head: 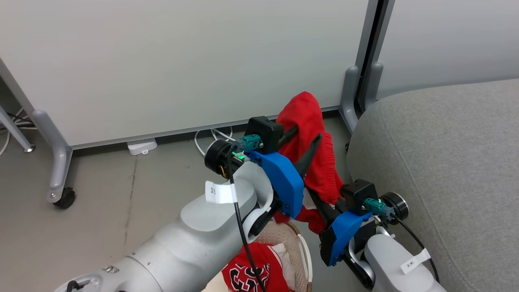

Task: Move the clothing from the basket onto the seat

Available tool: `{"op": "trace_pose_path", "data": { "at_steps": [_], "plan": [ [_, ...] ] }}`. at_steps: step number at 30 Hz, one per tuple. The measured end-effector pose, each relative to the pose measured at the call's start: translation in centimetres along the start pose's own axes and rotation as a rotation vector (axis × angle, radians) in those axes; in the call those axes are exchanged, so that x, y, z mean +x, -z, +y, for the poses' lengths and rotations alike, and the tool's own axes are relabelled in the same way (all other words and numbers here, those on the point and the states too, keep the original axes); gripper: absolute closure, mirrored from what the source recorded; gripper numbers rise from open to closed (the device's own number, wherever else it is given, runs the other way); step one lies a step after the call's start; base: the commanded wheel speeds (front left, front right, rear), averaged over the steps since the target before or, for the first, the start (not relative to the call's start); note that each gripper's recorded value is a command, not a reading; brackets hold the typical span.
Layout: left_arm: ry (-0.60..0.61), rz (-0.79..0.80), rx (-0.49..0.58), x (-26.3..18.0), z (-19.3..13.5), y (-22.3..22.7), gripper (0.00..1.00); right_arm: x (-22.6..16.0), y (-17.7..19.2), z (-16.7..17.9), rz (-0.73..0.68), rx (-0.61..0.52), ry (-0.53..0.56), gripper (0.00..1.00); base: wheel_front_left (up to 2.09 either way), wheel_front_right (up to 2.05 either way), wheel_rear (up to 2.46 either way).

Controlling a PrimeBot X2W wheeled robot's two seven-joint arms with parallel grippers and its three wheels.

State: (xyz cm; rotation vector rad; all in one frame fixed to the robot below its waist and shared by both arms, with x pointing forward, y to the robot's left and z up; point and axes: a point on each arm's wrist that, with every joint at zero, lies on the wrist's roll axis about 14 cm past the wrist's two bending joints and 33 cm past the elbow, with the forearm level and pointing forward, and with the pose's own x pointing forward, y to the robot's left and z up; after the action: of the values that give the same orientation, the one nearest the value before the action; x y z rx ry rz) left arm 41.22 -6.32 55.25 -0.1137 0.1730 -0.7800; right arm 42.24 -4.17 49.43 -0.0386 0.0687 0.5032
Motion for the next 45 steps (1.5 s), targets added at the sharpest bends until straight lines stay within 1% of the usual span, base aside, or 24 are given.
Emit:
{"op": "trace_pose_path", "data": {
  "at_steps": [3, 6, 11, 12, 15, 16, 17, 18, 25, 28, 31, 39, 45],
  "plan": [
    [0.002, -0.035, 0.010, 0.0, -0.1, -0.4, 0.00, -0.2, -0.1, 0.0, -0.004, -0.005, 0.001, 1.00, 0.00, 0.00, 0.00],
    [-0.002, -0.047, 0.003, -0.1, -0.2, 0.2, 0.00, -0.3, -0.3, -0.2, -0.009, -0.005, 0.007, 1.00, 0.00, 0.00, 0.00],
    [-0.007, -0.067, -0.033, -0.7, 0.0, 1.1, 0.00, -0.5, -0.6, -0.9, -0.020, -0.004, 0.027, 1.00, 0.00, 0.00, 0.00],
    [-0.012, -0.096, -0.043, -1.2, 0.2, 0.9, 0.00, -0.5, -0.9, -1.1, -0.032, 0.011, 0.038, 1.00, 0.00, 0.00, 0.00],
    [-0.029, -0.109, -0.057, -2.0, 0.6, 1.6, 0.00, -0.4, -1.1, -1.1, -0.040, 0.013, 0.038, 1.00, 0.00, 0.00, 0.00],
    [-0.060, -0.118, -0.059, -2.8, 1.3, 2.3, 0.00, -0.4, -1.4, -1.1, -0.048, 0.013, 0.037, 1.00, 0.00, 0.00, 0.00],
    [-0.060, -0.118, -0.059, -2.8, 1.3, 2.3, 0.00, -0.4, -1.4, -1.1, -0.048, 0.013, 0.037, 1.00, 0.00, 0.00, 0.00],
    [-0.087, -0.144, -0.053, -3.6, 1.8, 2.3, 0.00, -0.3, -1.6, -1.1, -0.057, 0.010, 0.035, 1.00, 0.00, 0.00, 0.00],
    [-0.089, -0.190, -0.067, -5.8, 1.8, 3.4, 0.00, -0.3, -2.4, -1.0, -0.083, 0.002, 0.031, 1.00, 0.00, 0.00, 0.00],
    [-0.150, -0.210, -0.098, -7.4, 3.4, 4.1, 0.00, -0.3, -2.4, -1.0, -0.082, 0.002, 0.030, 1.00, 0.00, 0.00, 0.00],
    [-0.176, -0.218, -0.104, -8.0, 4.0, 4.3, 0.00, -0.4, -2.3, -1.1, -0.078, 0.005, 0.033, 1.00, 0.00, 0.00, 0.00],
    [-0.274, -0.209, -0.089, -10.2, 6.3, 5.7, 0.00, -0.6, -2.0, -1.3, -0.068, 0.009, 0.044, 1.00, 0.00, 0.00, 0.00],
    [-0.298, -0.209, -0.072, -10.6, 6.8, 5.8, 0.00, -0.7, -2.0, -1.5, -0.069, 0.009, 0.053, 1.00, 0.00, 0.00, 0.00]
  ]
}}
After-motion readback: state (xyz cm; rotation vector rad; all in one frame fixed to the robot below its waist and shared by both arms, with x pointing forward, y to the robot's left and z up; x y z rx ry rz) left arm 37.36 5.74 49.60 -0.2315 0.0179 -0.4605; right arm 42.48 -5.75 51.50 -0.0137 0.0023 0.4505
